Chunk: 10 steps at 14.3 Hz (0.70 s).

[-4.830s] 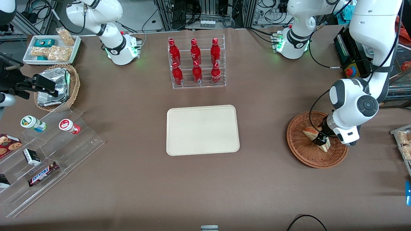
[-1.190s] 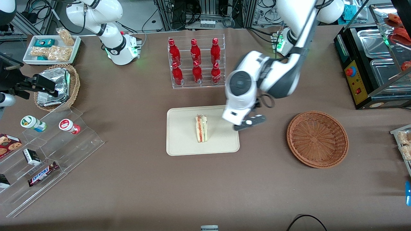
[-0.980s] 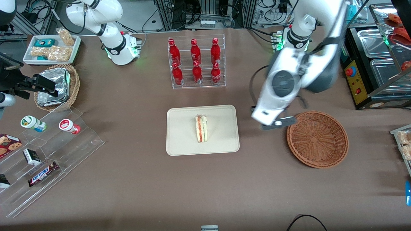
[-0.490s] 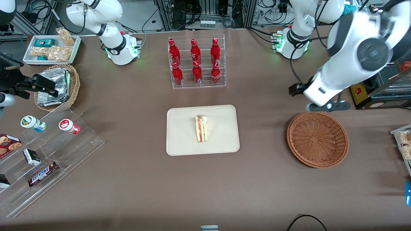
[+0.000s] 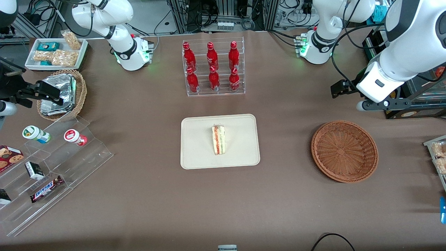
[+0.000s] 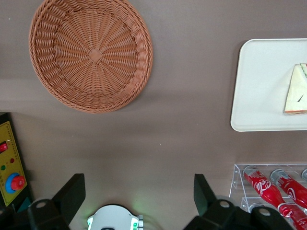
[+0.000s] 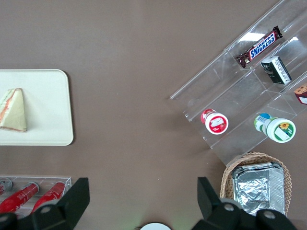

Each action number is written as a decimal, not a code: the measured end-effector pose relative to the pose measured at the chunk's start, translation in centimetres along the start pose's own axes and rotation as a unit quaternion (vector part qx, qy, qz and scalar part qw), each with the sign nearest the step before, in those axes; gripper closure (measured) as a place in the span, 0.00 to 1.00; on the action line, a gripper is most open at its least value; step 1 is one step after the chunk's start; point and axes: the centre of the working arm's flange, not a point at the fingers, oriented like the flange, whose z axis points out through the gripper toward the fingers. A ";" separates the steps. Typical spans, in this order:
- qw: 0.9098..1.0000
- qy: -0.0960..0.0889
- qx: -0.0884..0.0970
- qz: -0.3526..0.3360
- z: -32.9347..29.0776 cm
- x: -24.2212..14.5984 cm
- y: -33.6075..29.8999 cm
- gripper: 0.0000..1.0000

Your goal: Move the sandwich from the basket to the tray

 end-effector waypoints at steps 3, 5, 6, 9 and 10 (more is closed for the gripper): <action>1.000 0.004 0.006 0.008 -0.3 0.1 -0.8 0.00; 1.000 0.011 0.014 0.005 -0.8 0.1 -1.7 0.00; 1.000 0.017 0.014 0.000 -1.4 0.2 -2.3 0.00; 0.999 0.036 0.013 -0.014 -3.2 0.5 -4.2 0.00; 0.999 0.040 0.013 -0.015 -3.6 0.5 -4.4 0.00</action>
